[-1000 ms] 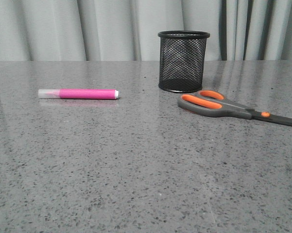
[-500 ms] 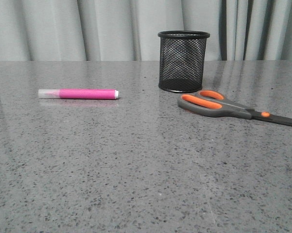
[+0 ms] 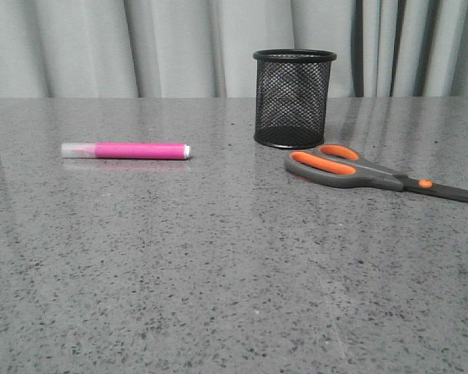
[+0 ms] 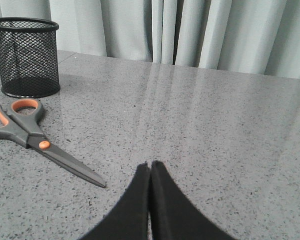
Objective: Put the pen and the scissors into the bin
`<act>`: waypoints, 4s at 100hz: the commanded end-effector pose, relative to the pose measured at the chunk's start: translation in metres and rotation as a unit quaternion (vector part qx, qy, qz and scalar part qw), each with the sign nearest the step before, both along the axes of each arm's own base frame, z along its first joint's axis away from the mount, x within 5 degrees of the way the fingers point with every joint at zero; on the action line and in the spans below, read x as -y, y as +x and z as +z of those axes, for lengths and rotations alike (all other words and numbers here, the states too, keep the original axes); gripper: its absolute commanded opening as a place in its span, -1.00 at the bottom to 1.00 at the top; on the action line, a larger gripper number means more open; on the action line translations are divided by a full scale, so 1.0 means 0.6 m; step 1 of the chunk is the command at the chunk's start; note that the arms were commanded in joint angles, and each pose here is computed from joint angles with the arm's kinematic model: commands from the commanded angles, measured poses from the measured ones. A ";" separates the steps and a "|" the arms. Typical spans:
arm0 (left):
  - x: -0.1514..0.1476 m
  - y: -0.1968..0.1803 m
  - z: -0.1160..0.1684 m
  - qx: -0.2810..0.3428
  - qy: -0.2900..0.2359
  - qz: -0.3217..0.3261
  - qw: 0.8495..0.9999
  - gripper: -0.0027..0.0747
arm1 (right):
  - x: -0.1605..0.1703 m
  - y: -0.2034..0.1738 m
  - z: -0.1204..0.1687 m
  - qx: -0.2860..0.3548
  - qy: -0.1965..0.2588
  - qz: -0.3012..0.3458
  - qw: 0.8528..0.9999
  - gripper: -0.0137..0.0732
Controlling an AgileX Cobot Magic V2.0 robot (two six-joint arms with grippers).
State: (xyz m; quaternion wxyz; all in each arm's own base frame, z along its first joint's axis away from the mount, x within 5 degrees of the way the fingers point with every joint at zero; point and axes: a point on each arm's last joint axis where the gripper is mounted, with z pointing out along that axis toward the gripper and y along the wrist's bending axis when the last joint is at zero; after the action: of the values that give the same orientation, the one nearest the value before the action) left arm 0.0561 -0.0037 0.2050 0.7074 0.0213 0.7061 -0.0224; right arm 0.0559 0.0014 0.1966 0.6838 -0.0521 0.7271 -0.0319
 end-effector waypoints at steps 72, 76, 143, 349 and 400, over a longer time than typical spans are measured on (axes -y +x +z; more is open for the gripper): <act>0.000 -0.003 -0.001 0.018 -0.324 -0.013 0.946 -0.98 | 0.004 -0.004 0.034 0.101 0.251 -0.002 0.963 -0.83; 0.000 -0.004 0.006 0.023 -0.325 -0.016 0.945 -0.98 | 0.003 -0.006 0.040 0.100 0.251 0.001 0.963 -0.82; 0.034 0.055 0.186 -0.158 -0.051 -0.096 0.981 -0.98 | -0.033 0.129 0.175 -0.200 0.167 0.058 0.964 -0.82; 0.230 0.510 0.123 -0.251 0.357 -0.574 0.693 0.02 | -0.040 0.157 0.185 -0.249 0.112 0.089 0.958 0.19; 0.231 0.523 0.094 -0.268 0.356 -0.573 0.688 -0.25 | -0.040 0.157 0.184 -0.252 0.111 0.090 0.957 0.19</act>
State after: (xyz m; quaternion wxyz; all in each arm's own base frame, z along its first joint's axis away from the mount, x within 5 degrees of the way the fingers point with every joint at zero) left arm 0.3708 -0.1379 0.2353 0.2366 0.6668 0.6820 -0.1854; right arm 0.1454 0.0273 0.2921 0.4447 -0.0511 0.8844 0.1321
